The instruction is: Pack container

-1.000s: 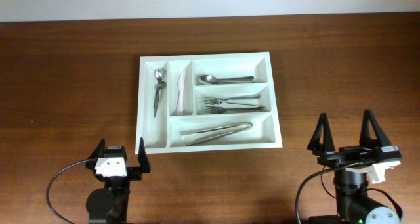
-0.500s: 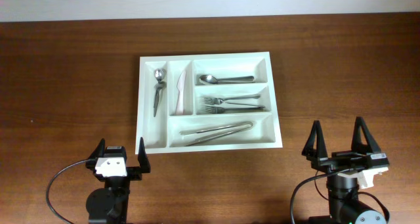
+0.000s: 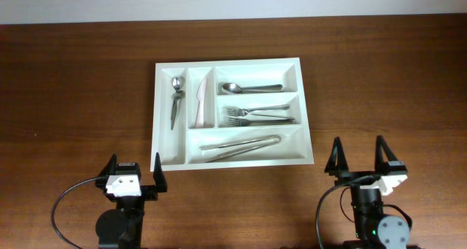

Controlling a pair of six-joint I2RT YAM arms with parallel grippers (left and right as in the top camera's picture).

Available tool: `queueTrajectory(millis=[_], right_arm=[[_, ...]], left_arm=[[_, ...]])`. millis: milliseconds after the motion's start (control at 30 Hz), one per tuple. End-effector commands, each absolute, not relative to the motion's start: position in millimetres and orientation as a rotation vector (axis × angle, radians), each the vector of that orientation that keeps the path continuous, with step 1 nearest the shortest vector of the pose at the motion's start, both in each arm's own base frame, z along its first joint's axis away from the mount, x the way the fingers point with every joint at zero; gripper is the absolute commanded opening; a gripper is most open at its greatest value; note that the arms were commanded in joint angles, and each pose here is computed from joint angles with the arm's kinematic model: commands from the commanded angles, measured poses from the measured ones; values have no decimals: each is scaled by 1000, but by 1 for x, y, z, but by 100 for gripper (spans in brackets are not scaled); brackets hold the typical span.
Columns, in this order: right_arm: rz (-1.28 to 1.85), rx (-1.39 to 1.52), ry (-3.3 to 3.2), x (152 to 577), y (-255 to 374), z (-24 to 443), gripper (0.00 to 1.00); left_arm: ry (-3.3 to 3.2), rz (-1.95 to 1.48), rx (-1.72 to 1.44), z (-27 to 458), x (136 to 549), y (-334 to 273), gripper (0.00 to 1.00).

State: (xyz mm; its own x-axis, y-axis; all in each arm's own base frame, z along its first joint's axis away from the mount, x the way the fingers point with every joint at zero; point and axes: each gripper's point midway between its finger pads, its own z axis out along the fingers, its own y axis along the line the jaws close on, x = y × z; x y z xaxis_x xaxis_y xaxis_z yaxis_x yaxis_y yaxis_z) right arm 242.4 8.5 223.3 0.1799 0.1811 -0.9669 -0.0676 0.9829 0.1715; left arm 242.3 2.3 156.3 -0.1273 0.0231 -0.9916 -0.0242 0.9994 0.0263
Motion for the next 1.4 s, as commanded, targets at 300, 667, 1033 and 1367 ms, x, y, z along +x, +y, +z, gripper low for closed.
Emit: queueTrajectory(millis=[300,667,1033,1367], right_arm=[[125,83,1651,246,9,155,99],[115,71,1655,246,9,154,99],[115,72,1655,246,9,154,99],[115,72,1654,246,9,154,99]], left_arm=[[1690,56,13,156,242,3,99],[1690,56,13,156,242,3,99],[1690,56,13,156,242,3,99],[1690,56,13,156,242,3,99]])
